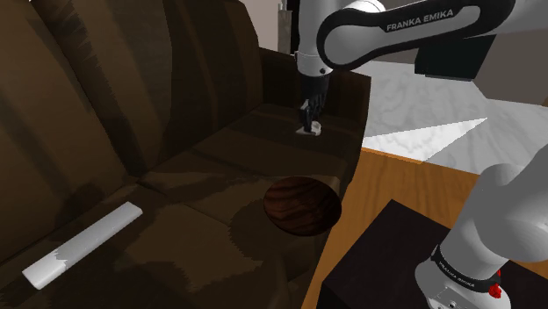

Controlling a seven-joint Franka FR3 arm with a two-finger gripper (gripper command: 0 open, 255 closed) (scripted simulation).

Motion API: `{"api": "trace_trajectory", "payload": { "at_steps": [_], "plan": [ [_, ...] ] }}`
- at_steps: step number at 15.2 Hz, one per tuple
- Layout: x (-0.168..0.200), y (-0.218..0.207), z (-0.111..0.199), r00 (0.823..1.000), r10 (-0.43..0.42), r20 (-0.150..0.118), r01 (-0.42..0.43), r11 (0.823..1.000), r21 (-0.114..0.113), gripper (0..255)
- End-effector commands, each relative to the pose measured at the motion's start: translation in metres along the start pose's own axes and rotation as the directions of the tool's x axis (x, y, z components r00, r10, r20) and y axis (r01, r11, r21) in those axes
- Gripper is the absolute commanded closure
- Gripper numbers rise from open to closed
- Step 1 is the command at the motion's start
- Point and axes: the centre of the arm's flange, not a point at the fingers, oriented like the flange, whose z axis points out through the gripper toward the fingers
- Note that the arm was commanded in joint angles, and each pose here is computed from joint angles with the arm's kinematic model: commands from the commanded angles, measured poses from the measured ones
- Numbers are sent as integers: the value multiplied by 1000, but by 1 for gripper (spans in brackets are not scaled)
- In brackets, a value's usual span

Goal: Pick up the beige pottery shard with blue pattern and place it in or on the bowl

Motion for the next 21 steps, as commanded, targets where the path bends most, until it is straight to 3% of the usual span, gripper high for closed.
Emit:
{"api": "trace_trajectory", "payload": {
  "at_steps": [1, 5, 6, 7, 10, 14, 21],
  "plan": [
    [-9, -23, -7, 1000, 1, 0, -1, 1000, 0, 255],
    [-30, -70, -19, 1000, 1, 0, -1, 1000, 0, 255],
    [-23, -58, -17, 1000, 0, 0, 0, 1000, 0, 255],
    [-23, -58, -17, 1000, 0, 0, 0, 1000, 0, 0],
    [-26, -43, 23, 1000, -28, 14, 27, 995, 94, 0],
    [-29, -29, 77, 997, -66, 27, 59, 975, 215, 0],
    [-31, -37, 113, 997, -66, 27, 59, 975, 215, 0]
  ]
}}
